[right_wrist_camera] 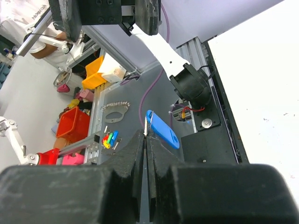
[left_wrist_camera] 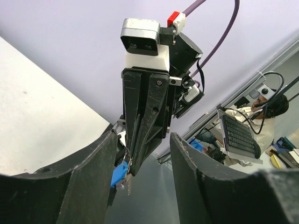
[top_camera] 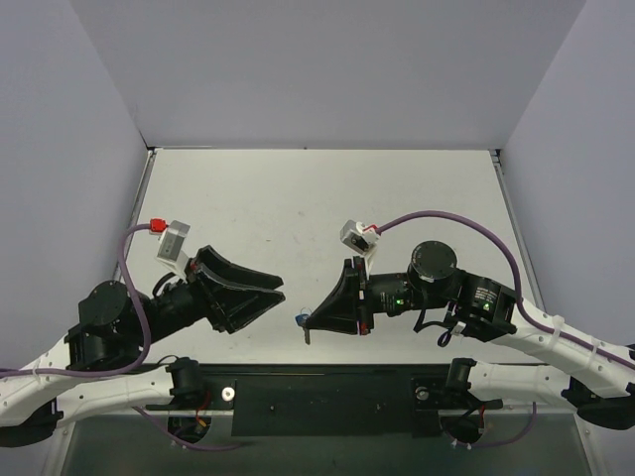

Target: Remove the keys from the keyring

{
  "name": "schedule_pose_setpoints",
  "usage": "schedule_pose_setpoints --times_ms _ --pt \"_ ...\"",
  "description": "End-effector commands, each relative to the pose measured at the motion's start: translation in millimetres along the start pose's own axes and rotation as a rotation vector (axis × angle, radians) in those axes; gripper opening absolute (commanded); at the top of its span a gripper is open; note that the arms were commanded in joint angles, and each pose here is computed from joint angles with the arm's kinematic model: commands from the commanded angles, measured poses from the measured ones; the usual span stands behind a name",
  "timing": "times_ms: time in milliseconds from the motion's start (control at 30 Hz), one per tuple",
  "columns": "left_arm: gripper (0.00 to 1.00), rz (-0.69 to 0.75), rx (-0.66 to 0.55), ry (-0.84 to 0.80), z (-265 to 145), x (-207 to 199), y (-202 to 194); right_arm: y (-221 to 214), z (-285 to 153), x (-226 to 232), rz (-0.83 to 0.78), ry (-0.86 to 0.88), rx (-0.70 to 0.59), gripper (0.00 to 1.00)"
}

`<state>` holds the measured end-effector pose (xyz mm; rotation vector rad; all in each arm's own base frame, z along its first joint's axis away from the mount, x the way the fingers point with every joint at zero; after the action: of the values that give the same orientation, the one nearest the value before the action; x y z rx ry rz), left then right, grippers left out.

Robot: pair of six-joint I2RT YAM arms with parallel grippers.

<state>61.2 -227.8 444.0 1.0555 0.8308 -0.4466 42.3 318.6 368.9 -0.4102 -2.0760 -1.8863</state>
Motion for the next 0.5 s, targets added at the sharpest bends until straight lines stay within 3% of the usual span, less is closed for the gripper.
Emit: schedule_pose_setpoints --times_ms 0,300,467 --pt "0.56 -0.009 -0.073 -0.068 4.2 -11.2 11.3 26.5 -7.0 10.5 -0.056 0.005 -0.082 0.0" --pt "0.5 -0.04 -0.145 -0.079 9.2 3.4 9.7 15.8 -20.4 -13.9 -0.027 -0.147 -0.122 0.0" --pt "0.5 -0.006 -0.079 -0.033 17.2 12.3 -2.4 -5.4 -25.1 -5.1 -0.025 -0.082 -0.011 0.0"
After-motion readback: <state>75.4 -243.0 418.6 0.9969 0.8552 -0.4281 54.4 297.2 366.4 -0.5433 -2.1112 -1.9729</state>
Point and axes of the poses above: each gripper's point midway between its finger pads, its own z axis out along the fingers, its own x axis along the line the jaws close on, y = z × x, the point moved 1 cm from there along -z, back along the fingers, and after that the axes turned 10 degrees about -z, right-handed, at the moved point
